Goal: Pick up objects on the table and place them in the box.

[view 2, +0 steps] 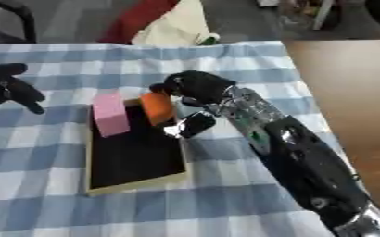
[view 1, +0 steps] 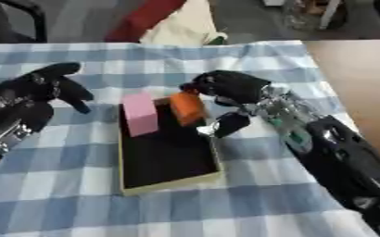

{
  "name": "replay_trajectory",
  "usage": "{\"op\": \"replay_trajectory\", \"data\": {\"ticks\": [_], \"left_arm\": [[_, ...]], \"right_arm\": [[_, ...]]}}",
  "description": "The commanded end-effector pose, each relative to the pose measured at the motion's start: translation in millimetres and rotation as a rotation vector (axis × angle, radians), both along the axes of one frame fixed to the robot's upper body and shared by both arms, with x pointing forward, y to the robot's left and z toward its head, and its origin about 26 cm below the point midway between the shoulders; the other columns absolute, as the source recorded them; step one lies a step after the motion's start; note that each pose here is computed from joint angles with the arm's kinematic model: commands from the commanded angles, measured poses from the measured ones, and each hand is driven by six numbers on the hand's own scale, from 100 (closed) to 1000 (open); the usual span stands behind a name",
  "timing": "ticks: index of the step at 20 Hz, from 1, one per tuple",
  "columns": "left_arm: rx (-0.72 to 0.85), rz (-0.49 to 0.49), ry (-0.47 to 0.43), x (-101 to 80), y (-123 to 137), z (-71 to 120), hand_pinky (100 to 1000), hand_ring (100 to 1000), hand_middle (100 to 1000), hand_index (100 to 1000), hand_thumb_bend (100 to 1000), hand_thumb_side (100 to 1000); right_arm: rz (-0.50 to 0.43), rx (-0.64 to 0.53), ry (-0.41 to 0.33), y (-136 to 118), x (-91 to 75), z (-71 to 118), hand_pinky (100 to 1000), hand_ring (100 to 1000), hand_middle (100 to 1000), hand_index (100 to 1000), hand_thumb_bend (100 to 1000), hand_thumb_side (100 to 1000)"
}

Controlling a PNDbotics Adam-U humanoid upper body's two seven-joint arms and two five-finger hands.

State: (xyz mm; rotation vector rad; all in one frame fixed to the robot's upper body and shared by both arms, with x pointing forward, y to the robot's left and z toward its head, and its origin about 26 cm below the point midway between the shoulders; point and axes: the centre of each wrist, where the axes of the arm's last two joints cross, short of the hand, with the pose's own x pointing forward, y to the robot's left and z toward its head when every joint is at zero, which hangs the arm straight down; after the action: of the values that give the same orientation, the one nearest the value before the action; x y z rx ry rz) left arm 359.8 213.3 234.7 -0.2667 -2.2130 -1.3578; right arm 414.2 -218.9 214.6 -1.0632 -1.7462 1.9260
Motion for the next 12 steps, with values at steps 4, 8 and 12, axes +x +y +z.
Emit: {"op": "replay_trajectory", "data": {"ticks": [4,8,12], "left_arm": [[0.003,0.01,-0.031,-2.8,3.6,7.6,868,684,720,1000,100,851],[0.002,0.003,-0.032,-2.9,1.9,8.2,868,684,720,1000,100,854],[0.008,0.0,-0.034,-3.0,1.4,8.4,869,684,720,1000,100,857]], "right_arm": [[-0.011,-0.032,-0.078,-1.7,-13.4,31.1,877,942,1000,1000,381,914],[-0.019,-0.067,-0.01,1.5,-2.5,16.3,882,940,1000,1000,365,947],[-0.018,-0.102,0.074,3.7,11.2,-6.9,904,953,1000,1000,344,981]]}}
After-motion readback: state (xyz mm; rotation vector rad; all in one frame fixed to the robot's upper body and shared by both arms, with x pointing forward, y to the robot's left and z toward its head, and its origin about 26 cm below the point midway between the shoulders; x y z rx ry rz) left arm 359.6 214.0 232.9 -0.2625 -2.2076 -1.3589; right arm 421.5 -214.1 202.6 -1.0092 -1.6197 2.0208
